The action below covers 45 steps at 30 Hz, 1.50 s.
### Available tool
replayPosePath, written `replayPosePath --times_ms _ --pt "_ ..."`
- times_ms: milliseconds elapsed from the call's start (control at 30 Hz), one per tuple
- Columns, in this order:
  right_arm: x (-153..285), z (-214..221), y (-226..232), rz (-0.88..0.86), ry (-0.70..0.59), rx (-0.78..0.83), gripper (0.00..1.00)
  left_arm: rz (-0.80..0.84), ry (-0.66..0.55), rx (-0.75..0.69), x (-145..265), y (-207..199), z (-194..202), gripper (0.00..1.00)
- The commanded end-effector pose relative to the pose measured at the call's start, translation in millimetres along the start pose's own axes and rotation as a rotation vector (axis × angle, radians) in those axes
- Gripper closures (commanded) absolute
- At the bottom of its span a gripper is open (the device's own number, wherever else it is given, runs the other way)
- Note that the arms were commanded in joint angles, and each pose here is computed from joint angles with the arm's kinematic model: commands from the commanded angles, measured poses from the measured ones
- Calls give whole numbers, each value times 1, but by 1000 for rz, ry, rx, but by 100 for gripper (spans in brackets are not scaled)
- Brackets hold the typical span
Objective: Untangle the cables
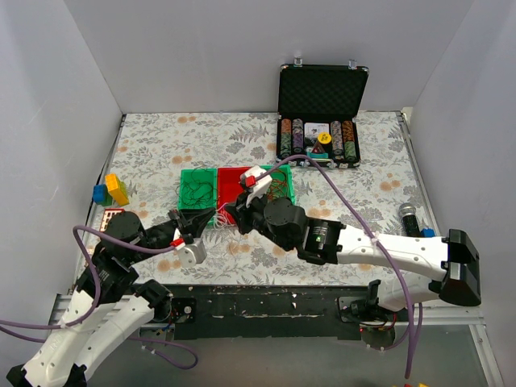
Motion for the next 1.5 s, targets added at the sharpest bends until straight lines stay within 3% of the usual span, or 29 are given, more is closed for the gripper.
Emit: replayPosePath --times_ms 0,67,233,333,467,567,767,867,933,1033,1200,1300,1467 --pt "12 -44 8 -7 -123 -34 99 -20 -21 -11 6 7 -9 94" --pt "18 -51 8 -13 -137 -30 99 -20 -15 -14 6 5 -6 92" --pt "33 -66 12 -43 -151 -15 99 -21 5 7 7 -4 0 73" --pt "35 -63 16 -63 -117 0 99 -43 10 30 9 -3 0 73" --pt "34 -55 20 -80 -61 24 99 -125 7 151 9 14 -4 70" --pt "32 -50 20 -74 -36 41 99 -177 -31 345 6 29 -16 63" --pt "28 -59 29 -74 -42 79 99 21 -185 547 -3 7 -51 46" --pt "28 -64 30 -55 -40 112 99 129 -180 601 -7 -15 -50 44" --pt "31 -72 34 -64 -53 117 99 170 -159 620 -10 -29 -44 44" --pt "32 -75 40 -85 -56 119 99 107 -135 629 -14 -26 -33 50" --pt "30 -66 43 -85 -31 133 99 -70 -133 654 -19 4 -26 79" --pt "30 -64 42 -79 -28 136 99 -140 -110 660 -19 15 -19 88" --pt "33 -71 42 -75 -46 135 99 -136 -98 667 -19 9 -16 91"
Point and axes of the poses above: each gripper's point midway between its finger pads, its own x axis back along the fingers, its own y axis along the line the jaws close on, z = x × y, the point moved 1 cm from there along x, back along the fingers, and after that the axes turned 13 degrees about -x, right-handed, at the moved point
